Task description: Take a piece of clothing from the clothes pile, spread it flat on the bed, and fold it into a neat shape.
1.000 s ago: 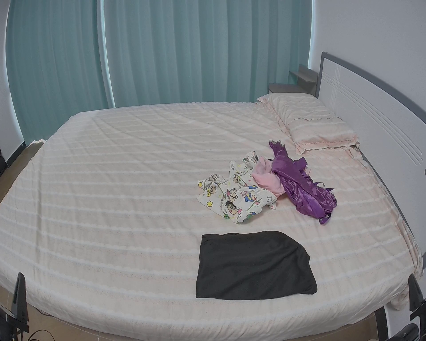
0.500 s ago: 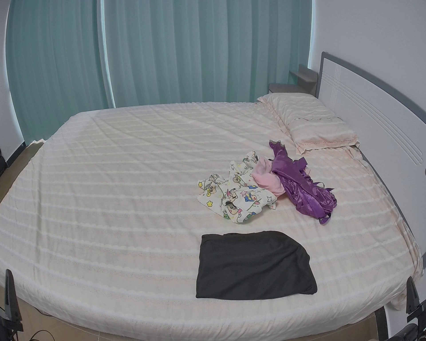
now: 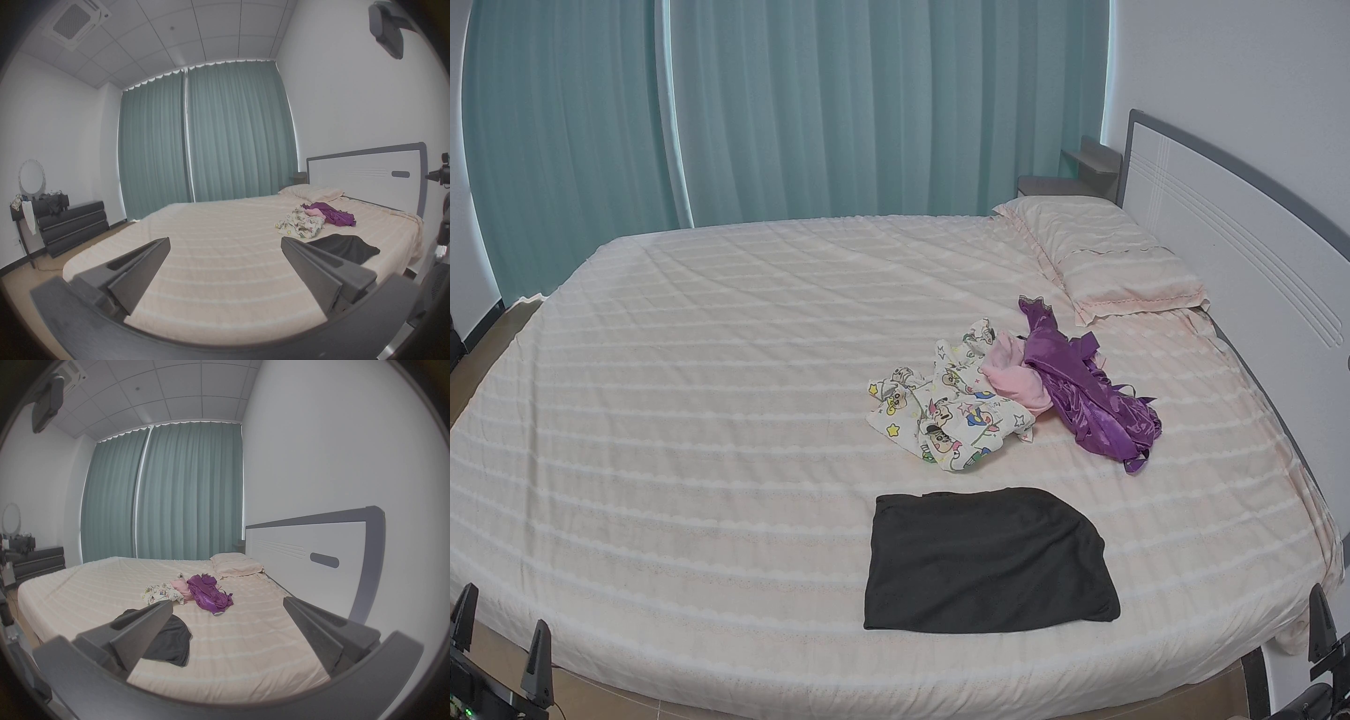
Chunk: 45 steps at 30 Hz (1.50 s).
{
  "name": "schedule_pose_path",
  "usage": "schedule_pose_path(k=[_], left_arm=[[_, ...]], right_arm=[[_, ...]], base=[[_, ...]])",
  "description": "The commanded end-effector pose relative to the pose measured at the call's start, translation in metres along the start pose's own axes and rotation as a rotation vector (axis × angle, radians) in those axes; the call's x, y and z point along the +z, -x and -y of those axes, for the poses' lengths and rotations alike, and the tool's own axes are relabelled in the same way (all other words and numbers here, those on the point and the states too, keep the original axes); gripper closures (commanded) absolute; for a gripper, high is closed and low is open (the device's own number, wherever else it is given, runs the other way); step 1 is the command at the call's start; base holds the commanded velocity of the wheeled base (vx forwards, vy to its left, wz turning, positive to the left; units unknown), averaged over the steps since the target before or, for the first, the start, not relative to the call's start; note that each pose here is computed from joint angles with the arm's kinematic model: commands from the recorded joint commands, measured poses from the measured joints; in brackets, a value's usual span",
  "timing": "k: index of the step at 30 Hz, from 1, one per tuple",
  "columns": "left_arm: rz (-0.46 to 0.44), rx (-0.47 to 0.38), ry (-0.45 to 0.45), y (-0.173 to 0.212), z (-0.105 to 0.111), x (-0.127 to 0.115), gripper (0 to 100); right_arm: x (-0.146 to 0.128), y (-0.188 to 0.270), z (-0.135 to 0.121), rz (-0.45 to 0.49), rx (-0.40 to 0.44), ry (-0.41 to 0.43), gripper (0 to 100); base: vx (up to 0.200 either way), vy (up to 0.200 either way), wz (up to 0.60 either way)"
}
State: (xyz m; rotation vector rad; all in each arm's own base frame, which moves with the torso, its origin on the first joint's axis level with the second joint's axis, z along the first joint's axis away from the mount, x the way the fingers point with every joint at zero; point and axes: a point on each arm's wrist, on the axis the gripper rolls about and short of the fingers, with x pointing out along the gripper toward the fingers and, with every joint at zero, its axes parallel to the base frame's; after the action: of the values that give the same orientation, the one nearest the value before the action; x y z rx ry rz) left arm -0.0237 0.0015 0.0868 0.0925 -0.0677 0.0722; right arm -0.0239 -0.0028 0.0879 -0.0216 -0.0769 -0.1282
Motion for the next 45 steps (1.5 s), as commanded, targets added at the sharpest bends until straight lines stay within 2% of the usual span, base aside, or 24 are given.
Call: schedule_pose_path(k=[1,3,10,12,14,19,27,45], left_arm=[[-0.013,-0.024,0.051,-0.0003,0.0011,-0.0055,0],[-0.07,-0.111,0.092,0.0002,0.0034,-0.0113,0],[-0.063,-0.123,0.099,0.0002,0.0036,-0.0105,0],[-0.063,-0.121,0.1,0.0002,0.0036,-0.0105,0],[-0.063,-0.119,0.103,0.0002,0.0036,-0.0105,0],[-0.062,-0.118,0.103,0.0002,0.0035,-0.0104,0],[-0.062,-0.113,0.108,0.0002,0.0034,-0.0104,0],[-0.062,-0.112,0.105,0.0002,0.0034,-0.0104,0]], right_arm=[[-0.0054,-0.0002,-0.0003,-0.01,0.006,-0.053,0],[-0.0055,-0.0002,-0.0005,-0.011,0.014,-0.056,0],[-0.0072,-0.0003,-0.0009,-0.03,0.027,-0.057,0],[-0.0101,-0.0001,-0.0022,-0.058,0.083,-0.045,0],[-0.0131,0.0006,-0.0034,-0.097,0.142,0.002,0],[-0.0118,-0.0001,-0.0032,-0.123,0.148,0.016,0],[-0.0123,0.0,-0.003,-0.081,0.12,-0.035,0],[-0.0123,0.0001,-0.0031,-0.079,0.122,-0.032,0]], base=[[0.0,0.0,0.0],[0.0,0.0,0.0],[0.0,0.0,0.0],[0.0,0.0,0.0],[0.0,0.0,0.0],[0.0,0.0,0.0],[0.0,0.0,0.0],[0.0,0.0,0.0]])
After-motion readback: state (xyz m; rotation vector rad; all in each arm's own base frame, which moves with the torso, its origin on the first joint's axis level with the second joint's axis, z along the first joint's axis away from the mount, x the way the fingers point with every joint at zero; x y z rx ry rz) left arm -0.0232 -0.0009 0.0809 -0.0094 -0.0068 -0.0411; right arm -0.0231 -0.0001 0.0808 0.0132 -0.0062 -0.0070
